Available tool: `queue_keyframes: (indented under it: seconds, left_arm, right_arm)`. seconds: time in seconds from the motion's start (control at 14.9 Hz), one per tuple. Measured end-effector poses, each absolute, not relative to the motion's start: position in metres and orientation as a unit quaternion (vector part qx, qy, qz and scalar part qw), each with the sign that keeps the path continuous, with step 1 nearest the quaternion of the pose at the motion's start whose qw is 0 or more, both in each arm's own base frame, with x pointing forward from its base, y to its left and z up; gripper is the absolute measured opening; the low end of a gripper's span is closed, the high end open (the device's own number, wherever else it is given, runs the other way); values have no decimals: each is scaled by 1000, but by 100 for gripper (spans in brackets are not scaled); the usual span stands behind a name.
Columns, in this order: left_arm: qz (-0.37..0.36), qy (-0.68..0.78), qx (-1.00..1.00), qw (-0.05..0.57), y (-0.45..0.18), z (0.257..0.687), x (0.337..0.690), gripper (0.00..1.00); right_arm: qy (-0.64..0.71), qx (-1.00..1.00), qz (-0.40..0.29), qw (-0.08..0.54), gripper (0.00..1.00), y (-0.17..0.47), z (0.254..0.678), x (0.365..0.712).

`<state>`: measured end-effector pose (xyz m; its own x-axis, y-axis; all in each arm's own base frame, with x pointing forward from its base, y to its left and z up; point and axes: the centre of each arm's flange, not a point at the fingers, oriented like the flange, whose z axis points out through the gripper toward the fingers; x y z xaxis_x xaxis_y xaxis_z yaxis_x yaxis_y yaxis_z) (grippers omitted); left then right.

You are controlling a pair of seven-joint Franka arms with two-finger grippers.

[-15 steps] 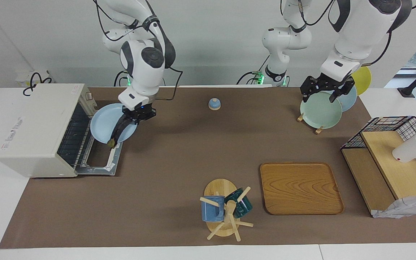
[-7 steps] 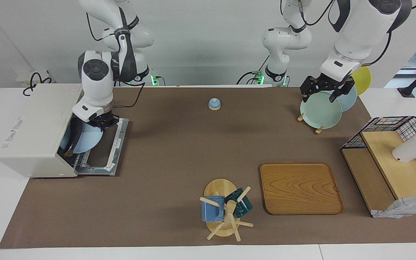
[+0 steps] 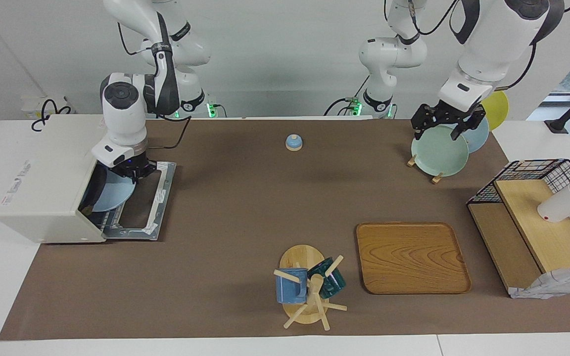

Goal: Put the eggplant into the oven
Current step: 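Release the plate inside the oven and draw the right gripper back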

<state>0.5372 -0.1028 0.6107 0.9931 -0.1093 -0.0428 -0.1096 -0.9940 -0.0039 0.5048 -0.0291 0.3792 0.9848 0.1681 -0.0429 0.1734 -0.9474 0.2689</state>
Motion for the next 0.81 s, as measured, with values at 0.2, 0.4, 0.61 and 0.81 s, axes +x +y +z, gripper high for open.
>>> queue_keyframes:
  seconds: [0.2, 0.4, 0.61, 0.81]
  left_arm:
    - [21, 55, -998, 3, -103, 611, 537, 100]
    - [22, 54, -998, 3, -102, 611, 537, 100]
    - [22, 54, -998, 3, -102, 611, 537, 100]
    - [23, 54, -998, 3, -101, 611, 537, 100]
  right_arm:
    - [97, 987, -14, 128, 26, -29, 384, 505]
    - [91, 991, -13, 97, 27, -21, 409, 513]
    - [105, 992, 18, 74, 7, 17, 421, 523]
    - [92, 993, 42, 67, 1, 49, 394, 535]
